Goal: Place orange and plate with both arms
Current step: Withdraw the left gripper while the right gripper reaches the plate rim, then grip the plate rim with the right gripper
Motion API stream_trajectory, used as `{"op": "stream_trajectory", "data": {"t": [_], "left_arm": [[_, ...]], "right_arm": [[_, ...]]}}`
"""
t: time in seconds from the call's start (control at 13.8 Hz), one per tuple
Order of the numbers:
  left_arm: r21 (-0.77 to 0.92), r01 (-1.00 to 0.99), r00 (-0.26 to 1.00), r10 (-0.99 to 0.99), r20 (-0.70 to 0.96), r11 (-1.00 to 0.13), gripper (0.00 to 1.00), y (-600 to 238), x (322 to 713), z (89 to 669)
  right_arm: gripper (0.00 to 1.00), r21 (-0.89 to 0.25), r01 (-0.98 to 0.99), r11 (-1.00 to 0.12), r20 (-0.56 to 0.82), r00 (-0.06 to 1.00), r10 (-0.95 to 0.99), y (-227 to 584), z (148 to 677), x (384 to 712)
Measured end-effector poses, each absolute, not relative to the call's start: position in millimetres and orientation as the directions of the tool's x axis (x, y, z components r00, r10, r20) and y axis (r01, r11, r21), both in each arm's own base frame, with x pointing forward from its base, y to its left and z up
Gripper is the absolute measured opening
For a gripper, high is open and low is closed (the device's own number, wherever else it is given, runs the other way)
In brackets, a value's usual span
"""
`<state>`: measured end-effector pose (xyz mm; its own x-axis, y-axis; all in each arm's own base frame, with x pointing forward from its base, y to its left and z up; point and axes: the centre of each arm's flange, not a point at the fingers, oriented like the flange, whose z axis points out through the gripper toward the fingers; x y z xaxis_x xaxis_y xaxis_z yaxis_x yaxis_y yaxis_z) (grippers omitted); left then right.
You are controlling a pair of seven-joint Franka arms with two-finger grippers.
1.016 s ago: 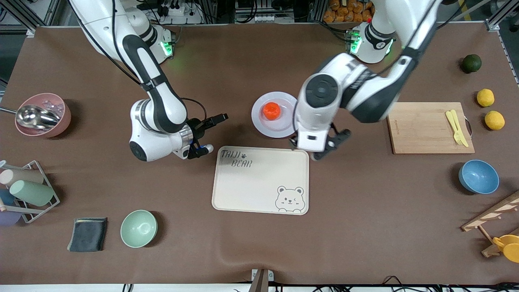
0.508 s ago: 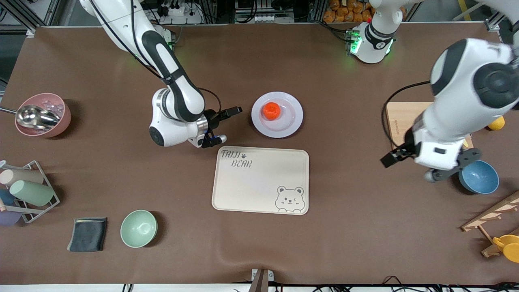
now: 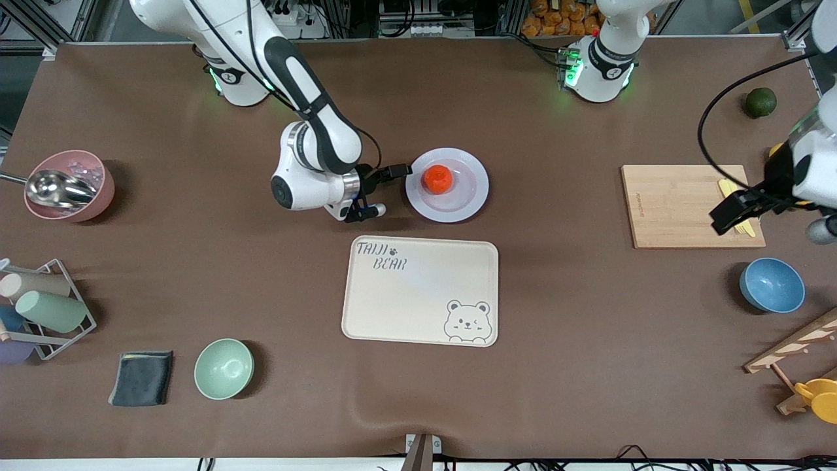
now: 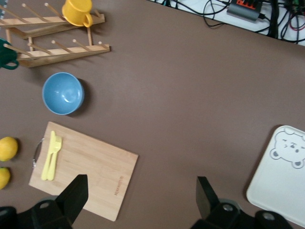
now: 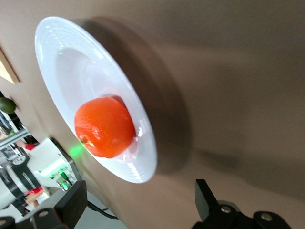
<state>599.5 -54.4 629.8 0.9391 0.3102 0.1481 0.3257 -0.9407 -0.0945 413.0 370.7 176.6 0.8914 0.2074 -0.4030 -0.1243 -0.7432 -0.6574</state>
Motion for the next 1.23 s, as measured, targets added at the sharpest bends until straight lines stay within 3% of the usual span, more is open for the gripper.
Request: {"op": "stream_trajectory", "data": {"t": [0.58, 1.23], "left_arm": [[-0.045, 0.232, 0.970, 0.228, 0.087, -0.972, 1.00, 14.1, 585.2, 634.4], [-0.036, 0.232, 0.971, 0.229, 0.071, -0.972, 1.00, 15.3, 576.3, 635.1]], "right_arm": [[1.00, -0.650, -0.142, -0.747, -0.389, 0.906, 0.166, 388.8, 162.2, 390.4], [1.00, -0.676, -0.039, -0.736, -0.331, 0.908, 0.257, 391.7, 142.7, 382.3]]}}
